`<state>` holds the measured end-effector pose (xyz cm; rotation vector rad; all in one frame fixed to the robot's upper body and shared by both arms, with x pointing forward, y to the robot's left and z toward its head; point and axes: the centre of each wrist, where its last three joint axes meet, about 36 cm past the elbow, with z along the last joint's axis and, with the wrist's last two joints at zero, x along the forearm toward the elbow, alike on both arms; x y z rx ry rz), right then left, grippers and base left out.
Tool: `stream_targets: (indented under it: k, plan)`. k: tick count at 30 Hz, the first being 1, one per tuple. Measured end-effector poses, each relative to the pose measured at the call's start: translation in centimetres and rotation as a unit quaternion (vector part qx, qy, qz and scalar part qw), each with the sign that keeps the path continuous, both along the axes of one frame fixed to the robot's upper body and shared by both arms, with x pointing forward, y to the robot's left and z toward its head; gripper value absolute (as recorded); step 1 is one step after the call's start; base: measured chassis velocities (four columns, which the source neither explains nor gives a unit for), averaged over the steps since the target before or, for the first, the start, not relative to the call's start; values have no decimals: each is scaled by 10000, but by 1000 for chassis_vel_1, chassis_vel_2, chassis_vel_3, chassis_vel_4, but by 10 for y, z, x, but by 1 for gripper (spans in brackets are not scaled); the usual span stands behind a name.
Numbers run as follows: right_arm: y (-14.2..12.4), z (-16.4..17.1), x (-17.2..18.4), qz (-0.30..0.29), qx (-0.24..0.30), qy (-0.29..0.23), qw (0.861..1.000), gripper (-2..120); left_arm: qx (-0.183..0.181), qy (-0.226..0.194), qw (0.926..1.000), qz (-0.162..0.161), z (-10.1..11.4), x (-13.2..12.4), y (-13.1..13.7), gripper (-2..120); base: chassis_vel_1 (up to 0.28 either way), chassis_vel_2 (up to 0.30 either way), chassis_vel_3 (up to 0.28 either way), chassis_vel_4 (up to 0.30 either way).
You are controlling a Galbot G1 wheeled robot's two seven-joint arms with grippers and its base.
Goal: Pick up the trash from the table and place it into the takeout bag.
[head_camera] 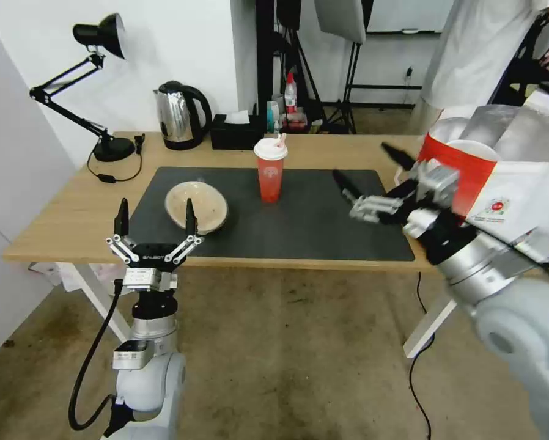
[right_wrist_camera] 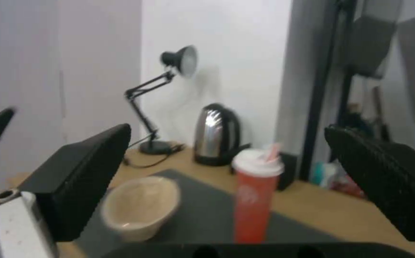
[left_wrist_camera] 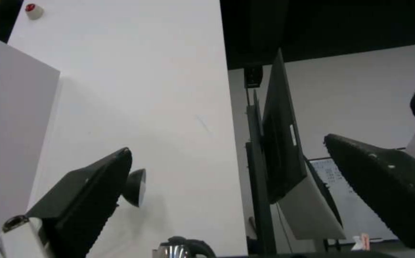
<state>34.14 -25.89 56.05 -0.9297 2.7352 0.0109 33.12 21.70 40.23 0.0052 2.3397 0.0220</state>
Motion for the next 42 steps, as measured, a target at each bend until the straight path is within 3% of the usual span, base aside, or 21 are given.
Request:
stream_targets:
  k: [7,19,42]
  plan:
    - [24,-49,7,277,-73,368,9989,100,-22,-5,10000,6,0,0,1,100,0,0,0,0]
    - [45,-97,39,291,4,623,9976,100,-44,31,10000,9,-3,1,1,100,0,0,0,0]
    - [73,-125,103,221,165,561,9980,100,-47,93,9999,-7,-9,2,-1,100,0,0,0,0]
